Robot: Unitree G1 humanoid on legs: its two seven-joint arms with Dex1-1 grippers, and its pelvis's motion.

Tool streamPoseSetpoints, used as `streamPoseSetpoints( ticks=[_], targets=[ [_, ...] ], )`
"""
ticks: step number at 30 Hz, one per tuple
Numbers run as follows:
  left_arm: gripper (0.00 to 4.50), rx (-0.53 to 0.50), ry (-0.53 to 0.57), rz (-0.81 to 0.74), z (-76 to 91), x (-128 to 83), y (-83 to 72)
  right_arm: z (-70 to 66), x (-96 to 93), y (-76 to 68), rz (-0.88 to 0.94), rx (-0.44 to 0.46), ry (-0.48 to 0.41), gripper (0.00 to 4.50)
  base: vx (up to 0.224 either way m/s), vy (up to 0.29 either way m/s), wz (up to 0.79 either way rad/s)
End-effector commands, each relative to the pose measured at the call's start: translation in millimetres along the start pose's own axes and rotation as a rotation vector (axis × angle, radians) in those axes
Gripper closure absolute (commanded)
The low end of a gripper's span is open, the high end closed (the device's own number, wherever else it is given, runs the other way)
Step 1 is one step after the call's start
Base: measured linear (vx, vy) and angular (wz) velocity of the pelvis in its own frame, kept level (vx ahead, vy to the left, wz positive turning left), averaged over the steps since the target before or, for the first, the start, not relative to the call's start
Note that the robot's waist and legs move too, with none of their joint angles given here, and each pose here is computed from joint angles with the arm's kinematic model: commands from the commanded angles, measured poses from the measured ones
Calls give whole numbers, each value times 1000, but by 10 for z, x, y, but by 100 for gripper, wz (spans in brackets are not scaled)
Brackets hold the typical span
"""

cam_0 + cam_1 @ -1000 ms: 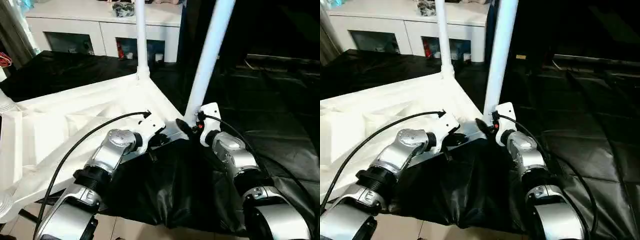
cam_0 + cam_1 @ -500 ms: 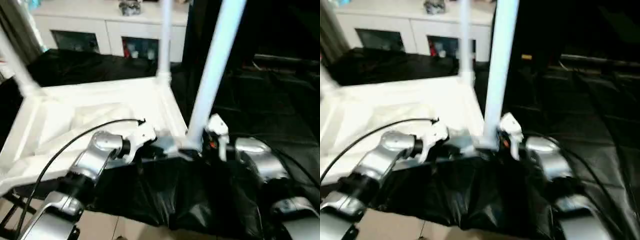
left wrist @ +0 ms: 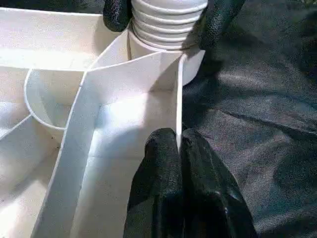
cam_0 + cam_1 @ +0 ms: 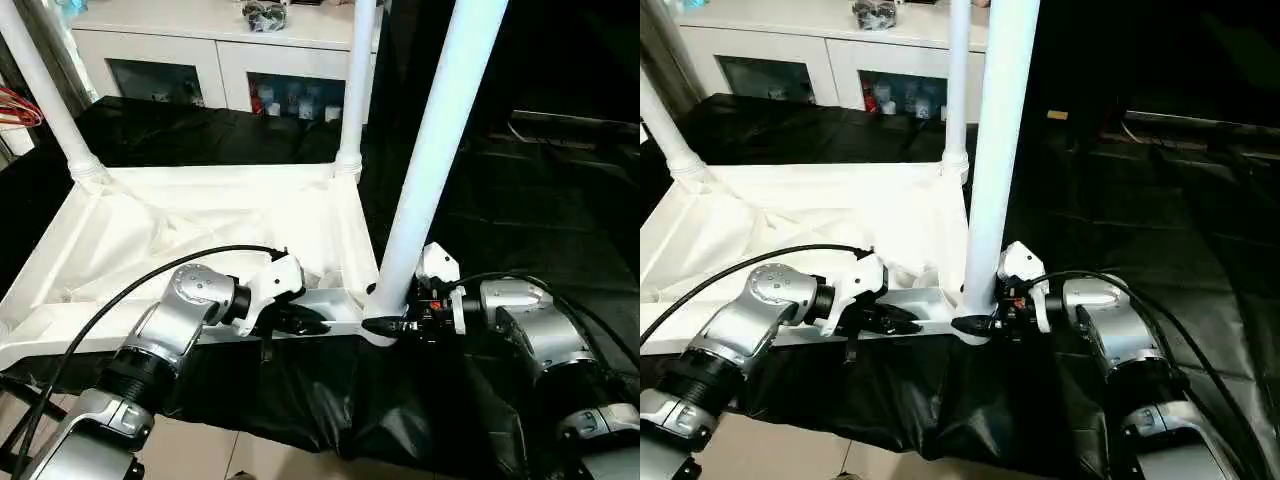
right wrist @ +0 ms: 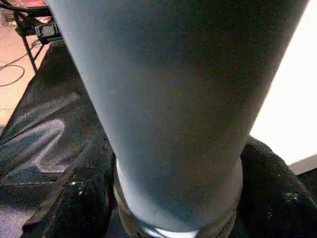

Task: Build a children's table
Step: Rotate leg to tighten

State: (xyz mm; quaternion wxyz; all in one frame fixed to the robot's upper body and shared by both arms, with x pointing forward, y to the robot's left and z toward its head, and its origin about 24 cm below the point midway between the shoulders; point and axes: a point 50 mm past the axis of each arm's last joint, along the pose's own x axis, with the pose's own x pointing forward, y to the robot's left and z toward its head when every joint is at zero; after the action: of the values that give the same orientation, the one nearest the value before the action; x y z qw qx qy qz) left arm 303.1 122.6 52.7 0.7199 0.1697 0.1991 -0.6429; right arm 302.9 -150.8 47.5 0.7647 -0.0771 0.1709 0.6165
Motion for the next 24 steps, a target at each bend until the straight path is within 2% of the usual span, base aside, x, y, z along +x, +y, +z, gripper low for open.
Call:
streamPoseSetpoints(
  ticks=[1, 4, 6, 7, 8, 9, 11, 15, 18, 19, 21, 24],
  targets=[
    [450, 52, -103, 55, 230, 59, 50, -32, 218, 135, 89, 24, -13, 170, 0, 0, 0],
    [450, 40, -120, 116, 258, 101, 97, -37, 268, 98, 19, 73, -50, 172, 0, 0, 0],
    [450, 16, -138, 226, 318, 186, 186, -24, 379, 9, -136, 143, -113, 173, 0, 0, 0],
    [450, 14, -139, 263, 347, 224, 215, -19, 428, -28, -206, 151, -123, 173, 0, 0, 0],
    [450, 14, -139, 266, 349, 227, 217, -19, 431, -31, -210, 152, -124, 173, 0, 0, 0],
    [450, 13, -133, 313, 394, 292, 252, -15, 511, -88, -323, 167, -133, 173, 0, 0, 0],
    [450, 4, -126, 346, 425, 342, 269, -17, 569, -121, -390, 192, -126, 173, 0, 0, 0],
    [450, -23, -139, 436, 532, 487, 316, 56, 765, -177, -563, 226, -145, 173, 0, 0, 0],
    [450, -16, -137, 448, 545, 518, 321, 83, 820, -179, -590, 225, -158, 173, 0, 0, 0],
    [450, -14, -137, 445, 546, 524, 318, 92, 832, -176, -586, 226, -166, 138, 0, 0, 0],
    [450, 9, -134, 418, 547, 538, 289, 133, 868, -158, -547, 233, -201, 104, 0, 0, 0],
    [450, 33, -133, 361, 519, 522, 236, 145, 843, -149, -488, 232, -213, 101, 0, 0, 0]
  ],
)
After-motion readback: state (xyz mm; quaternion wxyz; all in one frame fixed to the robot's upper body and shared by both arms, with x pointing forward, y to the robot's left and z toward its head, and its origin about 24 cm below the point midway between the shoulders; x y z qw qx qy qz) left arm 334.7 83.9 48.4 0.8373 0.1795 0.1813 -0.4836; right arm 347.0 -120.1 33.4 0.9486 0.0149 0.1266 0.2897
